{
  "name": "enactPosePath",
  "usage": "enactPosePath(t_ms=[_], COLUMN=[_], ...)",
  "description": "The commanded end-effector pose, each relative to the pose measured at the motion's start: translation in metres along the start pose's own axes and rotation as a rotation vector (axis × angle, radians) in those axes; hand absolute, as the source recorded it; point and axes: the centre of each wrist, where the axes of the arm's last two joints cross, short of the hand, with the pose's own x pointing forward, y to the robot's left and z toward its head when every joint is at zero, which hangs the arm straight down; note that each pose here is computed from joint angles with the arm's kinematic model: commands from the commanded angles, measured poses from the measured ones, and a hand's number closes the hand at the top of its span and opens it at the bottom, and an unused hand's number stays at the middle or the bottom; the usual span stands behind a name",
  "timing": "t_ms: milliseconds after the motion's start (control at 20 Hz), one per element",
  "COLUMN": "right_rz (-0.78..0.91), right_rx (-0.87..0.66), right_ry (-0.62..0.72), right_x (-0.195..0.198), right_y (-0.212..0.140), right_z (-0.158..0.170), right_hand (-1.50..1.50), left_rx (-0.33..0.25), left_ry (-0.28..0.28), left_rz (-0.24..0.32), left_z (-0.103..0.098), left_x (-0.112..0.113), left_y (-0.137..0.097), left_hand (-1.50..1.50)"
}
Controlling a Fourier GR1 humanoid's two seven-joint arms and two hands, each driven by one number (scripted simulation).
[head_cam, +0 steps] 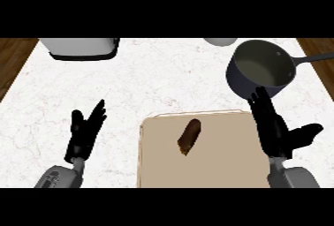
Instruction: Pick the sweet potato from the tray and place it in the pot
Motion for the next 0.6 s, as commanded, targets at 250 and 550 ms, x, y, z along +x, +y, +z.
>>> enactPosePath(t_ms=[250, 550], right_rz=[0.275, 0.900], right_rx=[0.379, 0.375], right_ry=[-0.128, -0.160], right_x=[0.126, 0.104], right_y=[-0.003, -0.041], right_z=[-0.060, -0.039], right_hand=[1.50, -1.50], left_rx=[0.069, 0.102], left_ry=[-0.588, -0.557], left_rz=[0.058, 0.113], left_z=[-0.004, -0.006], left_x=[0.126, 0.117], left_y=[0.021, 0.038], left_hand=[0.00, 0.00])
